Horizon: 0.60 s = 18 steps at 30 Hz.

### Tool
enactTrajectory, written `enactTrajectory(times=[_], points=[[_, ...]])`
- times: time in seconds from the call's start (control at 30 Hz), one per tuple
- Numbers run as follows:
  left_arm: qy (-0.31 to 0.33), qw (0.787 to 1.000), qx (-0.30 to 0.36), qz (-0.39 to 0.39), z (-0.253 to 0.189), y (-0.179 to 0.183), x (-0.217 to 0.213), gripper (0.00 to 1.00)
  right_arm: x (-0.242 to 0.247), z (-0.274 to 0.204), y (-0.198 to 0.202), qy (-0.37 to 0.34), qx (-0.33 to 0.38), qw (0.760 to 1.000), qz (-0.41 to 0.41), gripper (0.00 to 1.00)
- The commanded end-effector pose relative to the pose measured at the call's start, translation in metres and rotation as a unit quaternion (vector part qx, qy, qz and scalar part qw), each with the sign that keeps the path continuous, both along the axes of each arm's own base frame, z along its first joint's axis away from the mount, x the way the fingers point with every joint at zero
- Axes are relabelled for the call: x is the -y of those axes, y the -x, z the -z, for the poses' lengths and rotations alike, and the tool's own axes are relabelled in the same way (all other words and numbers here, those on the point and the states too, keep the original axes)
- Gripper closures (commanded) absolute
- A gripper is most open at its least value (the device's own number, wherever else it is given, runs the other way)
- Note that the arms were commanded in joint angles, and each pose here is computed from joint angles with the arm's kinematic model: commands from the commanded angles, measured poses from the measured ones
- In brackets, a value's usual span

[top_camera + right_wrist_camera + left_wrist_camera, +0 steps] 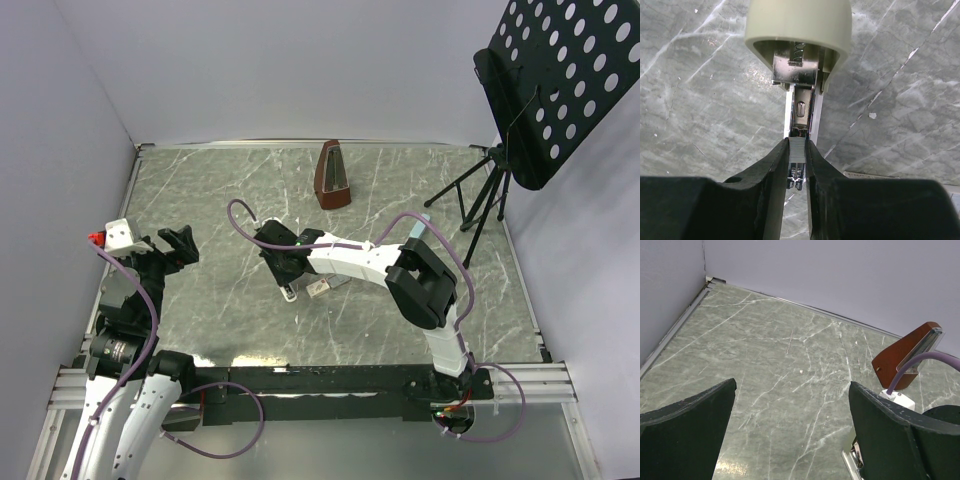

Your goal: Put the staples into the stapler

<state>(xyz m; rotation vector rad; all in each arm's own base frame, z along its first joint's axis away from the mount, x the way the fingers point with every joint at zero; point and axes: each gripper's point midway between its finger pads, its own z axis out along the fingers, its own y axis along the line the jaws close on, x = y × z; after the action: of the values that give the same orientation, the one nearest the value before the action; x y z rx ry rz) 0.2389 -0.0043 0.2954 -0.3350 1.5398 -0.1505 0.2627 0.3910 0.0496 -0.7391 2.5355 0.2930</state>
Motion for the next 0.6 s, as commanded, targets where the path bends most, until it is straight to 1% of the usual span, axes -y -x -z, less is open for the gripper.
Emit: enactTrajectory(times=[0.0,0.57], points=[[0.002,1.0,0.014,0.005,-0.0071,-0.0026,0.0017,0.01,0.0013,0.0033,-0.0042,0.006,0.003,1.0,0.008,0.74],[0.001,1.0,0.013,0.005,-0.0061,-0.0033,0.0021,0.01,0.0017,0.0004,-0.0047,0.002,0.006,1.0,0.011,0.71]])
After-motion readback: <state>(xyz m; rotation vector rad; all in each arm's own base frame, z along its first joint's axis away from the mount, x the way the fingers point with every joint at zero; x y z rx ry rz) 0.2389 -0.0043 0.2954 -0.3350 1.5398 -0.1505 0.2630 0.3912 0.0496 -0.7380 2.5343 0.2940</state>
